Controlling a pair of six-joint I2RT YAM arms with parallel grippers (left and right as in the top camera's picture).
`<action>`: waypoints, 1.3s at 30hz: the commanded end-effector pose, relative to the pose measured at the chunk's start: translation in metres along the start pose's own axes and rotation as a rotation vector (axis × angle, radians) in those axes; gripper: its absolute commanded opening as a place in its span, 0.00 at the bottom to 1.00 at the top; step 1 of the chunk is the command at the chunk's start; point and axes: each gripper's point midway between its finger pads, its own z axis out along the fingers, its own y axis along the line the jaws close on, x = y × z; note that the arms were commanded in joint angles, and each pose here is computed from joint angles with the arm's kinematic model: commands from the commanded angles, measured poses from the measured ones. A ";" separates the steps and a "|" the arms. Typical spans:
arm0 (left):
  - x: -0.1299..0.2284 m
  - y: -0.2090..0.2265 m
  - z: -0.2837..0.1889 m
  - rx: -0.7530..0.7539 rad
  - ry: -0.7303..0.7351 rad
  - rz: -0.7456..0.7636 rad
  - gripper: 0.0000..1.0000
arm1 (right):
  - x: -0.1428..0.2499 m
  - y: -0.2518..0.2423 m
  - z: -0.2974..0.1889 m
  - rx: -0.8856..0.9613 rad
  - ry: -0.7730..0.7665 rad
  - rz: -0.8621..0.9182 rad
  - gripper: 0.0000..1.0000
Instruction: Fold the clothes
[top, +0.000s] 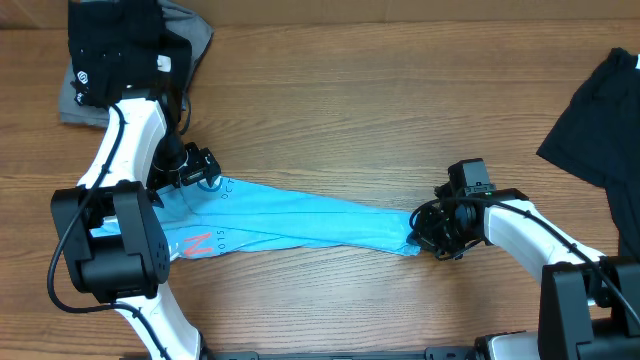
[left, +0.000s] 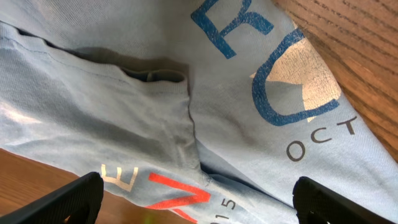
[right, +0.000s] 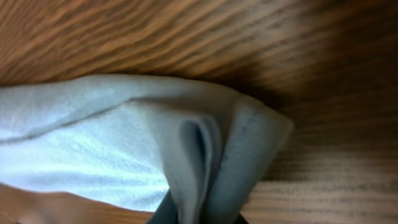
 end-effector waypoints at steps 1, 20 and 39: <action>-0.006 0.001 -0.013 0.010 -0.047 0.013 1.00 | -0.004 -0.013 0.001 0.053 -0.021 0.095 0.04; -0.009 0.000 -0.013 0.016 -0.059 0.013 1.00 | -0.059 -0.075 -0.132 0.380 -0.186 0.394 0.04; -0.014 -0.003 -0.013 0.024 -0.076 0.011 1.00 | -0.014 0.073 -0.077 0.121 -0.055 0.007 0.04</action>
